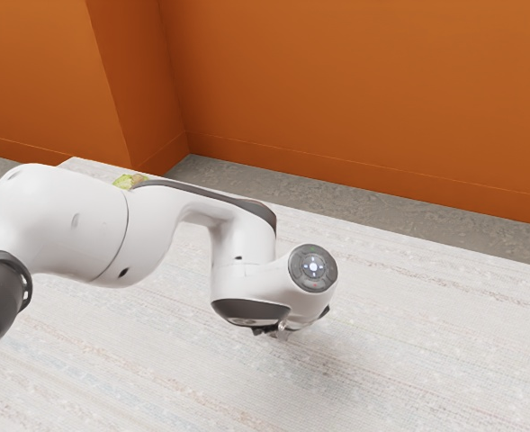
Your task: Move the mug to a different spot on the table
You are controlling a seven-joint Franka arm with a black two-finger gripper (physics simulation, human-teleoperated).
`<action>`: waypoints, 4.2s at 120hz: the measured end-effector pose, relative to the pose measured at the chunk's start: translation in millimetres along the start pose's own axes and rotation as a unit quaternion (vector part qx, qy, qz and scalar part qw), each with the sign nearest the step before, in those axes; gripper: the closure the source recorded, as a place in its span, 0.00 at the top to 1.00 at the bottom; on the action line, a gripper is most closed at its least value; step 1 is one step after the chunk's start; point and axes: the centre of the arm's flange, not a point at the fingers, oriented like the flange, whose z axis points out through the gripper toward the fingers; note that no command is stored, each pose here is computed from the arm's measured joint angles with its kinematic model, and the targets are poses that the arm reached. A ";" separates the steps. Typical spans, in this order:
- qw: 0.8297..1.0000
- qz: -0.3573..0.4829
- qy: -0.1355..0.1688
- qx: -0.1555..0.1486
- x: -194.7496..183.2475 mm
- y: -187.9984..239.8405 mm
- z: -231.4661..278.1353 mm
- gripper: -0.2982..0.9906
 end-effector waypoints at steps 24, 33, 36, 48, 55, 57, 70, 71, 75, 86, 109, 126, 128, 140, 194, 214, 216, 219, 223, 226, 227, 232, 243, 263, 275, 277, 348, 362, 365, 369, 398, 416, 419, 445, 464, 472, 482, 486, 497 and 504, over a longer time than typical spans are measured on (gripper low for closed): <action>1.000 0.003 0.000 0.000 -5.2 -0.6 -0.4 0.56; 1.000 0.007 -0.001 0.003 -9.4 -2.6 0.5 0.55; 1.000 0.007 -0.001 0.003 -10.3 -3.1 0.6 0.55; 1.000 0.010 -0.002 0.004 -13.4 -3.7 0.5 0.54; 1.000 0.011 -0.002 0.004 -14.7 -3.6 0.0 0.53; 1.000 0.011 -0.002 0.004 -14.7 -3.5 -0.2 0.52; 1.000 0.011 -0.001 0.003 -14.6 -3.3 -1.0 0.49; 1.000 0.011 -0.001 0.003 -14.5 -3.2 -1.0 0.49; 1.000 0.011 -0.001 0.003 -14.2 -3.2 -1.2 0.48; 1.000 0.011 -0.001 0.003 -13.1 -3.2 -1.9 0.46; 1.000 0.010 -0.001 0.003 -11.3 -3.5 -2.8 0.42; 1.000 0.010 0.000 0.003 -10.5 -3.5 -3.5 0.38; 1.000 0.010 0.000 0.003 -10.4 -3.6 -3.7 0.37; 1.000 0.010 0.000 0.003 -9.8 -3.5 -4.4 0.34; 1.000 0.002 0.005 -0.003 2.0 -3.0 -20.2 0.28; 1.000 -0.007 0.018 0.009 20.1 -8.9 -24.2 0.27; 1.000 -0.009 0.020 0.011 22.8 -10.0 -23.0 0.27; 1.000 -0.012 0.022 0.016 27.1 -11.9 -21.2 0.27; 0.999 -0.016 0.025 0.021 33.4 -14.7 -18.4 0.27; 0.999 -0.020 0.027 0.024 38.5 -16.7 -17.8 0.27; 0.999 -0.021 0.028 0.025 39.9 -17.3 -17.6 0.27; 0.999 -0.029 0.031 0.031 49.1 -21.1 -17.1 0.27; 0.997 -0.047 0.035 0.041 66.7 -29.5 -18.7 0.27; 0.994 -0.078 0.033 0.074 78.3 -50.9 -10.5 0.26; 0.990 -0.099 0.025 0.097 83.7 -70.6 -2.7 0.26; 0.989 -0.102 0.024 0.101 84.4 -73.7 -1.3 0.26; 0.980 -0.148 0.016 0.134 93.2 -104.0 30.9 0.25; 0.980 -0.147 0.015 0.131 88.5 -101.7 37.6 0.25; 0.980 -0.147 0.015 0.130 87.9 -101.4 39.2 0.25; 0.980 -0.147 0.014 0.129 87.1 -101.2 40.9 0.25; 0.981 -0.148 0.011 0.125 80.6 -98.5 50.9 0.27; 0.982 -0.149 0.010 0.119 80.4 -96.9 50.3 0.40; 0.982 -0.149 0.010 0.118 80.5 -96.5 50.0 0.42; 0.982 -0.161 0.004 0.101 85.8 -93.8 39.3 0.63; 0.966 -0.230 -0.064 0.098 87.0 -91.6 13.6 0.70; 0.947 -0.287 -0.121 0.085 100.1 -83.9 -19.2 0.72; 0.935 -0.317 -0.156 0.021 153.1 -34.3 -121.2 0.74; 0.933 -0.321 -0.163 -0.001 189.5 -26.8 -159.6 0.74; 0.924 -0.333 -0.187 -0.024 306.5 -66.8 -195.8 0.75; 0.916 -0.339 -0.214 -0.018 370.6 -120.2 -181.9 0.76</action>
